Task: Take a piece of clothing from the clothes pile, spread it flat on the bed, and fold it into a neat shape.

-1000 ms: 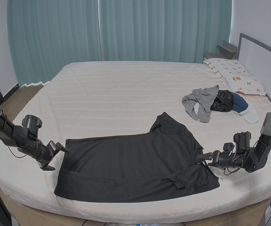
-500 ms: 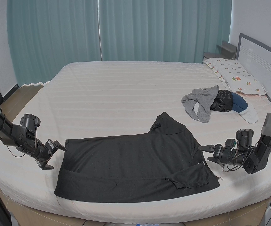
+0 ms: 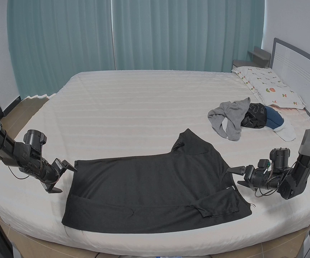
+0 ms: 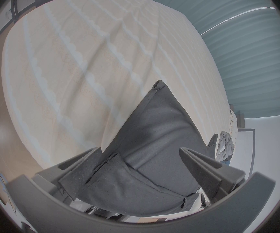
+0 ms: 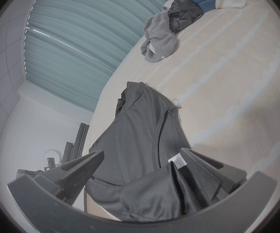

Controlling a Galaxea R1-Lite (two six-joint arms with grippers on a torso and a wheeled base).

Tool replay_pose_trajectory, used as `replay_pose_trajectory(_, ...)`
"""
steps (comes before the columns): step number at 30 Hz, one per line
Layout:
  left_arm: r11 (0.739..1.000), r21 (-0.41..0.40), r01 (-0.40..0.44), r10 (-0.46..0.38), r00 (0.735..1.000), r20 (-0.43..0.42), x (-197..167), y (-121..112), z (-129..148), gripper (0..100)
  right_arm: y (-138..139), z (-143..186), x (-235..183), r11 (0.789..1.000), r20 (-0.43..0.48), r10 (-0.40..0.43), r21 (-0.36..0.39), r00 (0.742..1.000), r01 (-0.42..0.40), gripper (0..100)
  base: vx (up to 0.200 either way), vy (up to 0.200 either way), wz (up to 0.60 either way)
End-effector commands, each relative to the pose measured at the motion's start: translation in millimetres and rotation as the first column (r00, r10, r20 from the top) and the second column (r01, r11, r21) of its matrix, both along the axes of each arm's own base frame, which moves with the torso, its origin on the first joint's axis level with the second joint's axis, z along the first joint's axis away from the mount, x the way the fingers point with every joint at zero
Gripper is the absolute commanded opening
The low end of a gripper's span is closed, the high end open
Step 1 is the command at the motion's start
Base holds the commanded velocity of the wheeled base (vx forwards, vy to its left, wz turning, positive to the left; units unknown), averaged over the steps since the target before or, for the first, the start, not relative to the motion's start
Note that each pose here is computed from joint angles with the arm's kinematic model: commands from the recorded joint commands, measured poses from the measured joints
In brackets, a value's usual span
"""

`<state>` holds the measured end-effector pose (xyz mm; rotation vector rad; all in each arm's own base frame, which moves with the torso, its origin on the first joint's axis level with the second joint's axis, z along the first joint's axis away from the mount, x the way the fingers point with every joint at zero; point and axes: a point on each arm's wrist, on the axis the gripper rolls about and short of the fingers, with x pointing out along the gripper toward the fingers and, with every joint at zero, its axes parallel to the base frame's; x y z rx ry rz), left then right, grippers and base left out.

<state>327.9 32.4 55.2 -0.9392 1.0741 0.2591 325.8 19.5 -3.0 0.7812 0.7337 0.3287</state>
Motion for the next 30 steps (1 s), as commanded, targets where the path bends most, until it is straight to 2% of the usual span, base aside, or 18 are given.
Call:
replay_pose_trajectory(1,1.000,0.003,0.006,-0.006,1.000,0.020,4,-1,4,100,2,0,-1,1.000,-0.002,0.005,0.000,1.000,-0.005,100,0.000,0.000,0.00)
replay_pose_trajectory(10,1.000,0.006,0.017,-0.017,0.996,0.091,28,0,9,100,6,-1,-5,1.000,-0.011,0.018,-0.002,1.000,-0.018,100,0.000,0.000,0.00)
replay_pose_trajectory(14,0.999,0.021,0.026,-0.029,0.986,0.162,44,2,-1,100,7,-2,-7,1.000,-0.018,0.021,-0.002,1.000,-0.021,100,0.000,0.000,0.00)
replay_pose_trajectory(17,0.999,0.037,0.030,-0.038,0.969,0.243,59,4,-13,100,7,-3,-9,1.000,-0.027,0.023,-0.002,0.999,-0.023,100,0.000,0.000,0.00)
replay_pose_trajectory(23,0.986,0.127,0.111,-0.146,0.939,0.312,78,7,-35,100,11,-5,-12,0.999,-0.037,0.038,-0.004,0.999,-0.038,100,0.000,0.000,0.00)
replay_pose_trajectory(25,0.983,0.136,0.120,-0.159,0.933,0.321,81,8,-38,100,12,-5,-13,0.999,-0.040,0.041,-0.004,0.998,-0.041,100,0.000,0.000,0.00)
replay_pose_trajectory(26,0.979,0.145,0.145,-0.187,0.919,0.347,85,10,-42,100,14,-4,-13,0.999,-0.037,0.047,-0.004,0.998,-0.047,100,0.000,0.000,0.00)
replay_pose_trajectory(27,0.979,0.145,0.145,-0.187,0.919,0.347,85,10,-42,100,14,-4,-13,0.999,-0.037,0.047,-0.004,0.998,-0.047,100,0.000,0.000,0.00)
replay_pose_trajectory(28,0.972,0.157,0.177,-0.225,0.898,0.379,86,11,-44,100,15,-5,-14,0.999,-0.030,0.050,-0.004,0.998,-0.050,100,0.000,0.000,0.00)
replay_pose_trajectory(29,0.972,0.157,0.177,-0.225,0.897,0.380,86,12,-45,100,15,-5,-14,0.999,-0.030,0.050,-0.003,0.998,-0.050,100,0.000,0.000,0.00)
replay_pose_trajectory(30,0.966,0.171,0.193,-0.247,0.881,0.404,86,12,-45,100,15,-6,-15,0.999,-0.021,0.049,-0.005,0.999,-0.049,100,0.000,0.000,0.00)
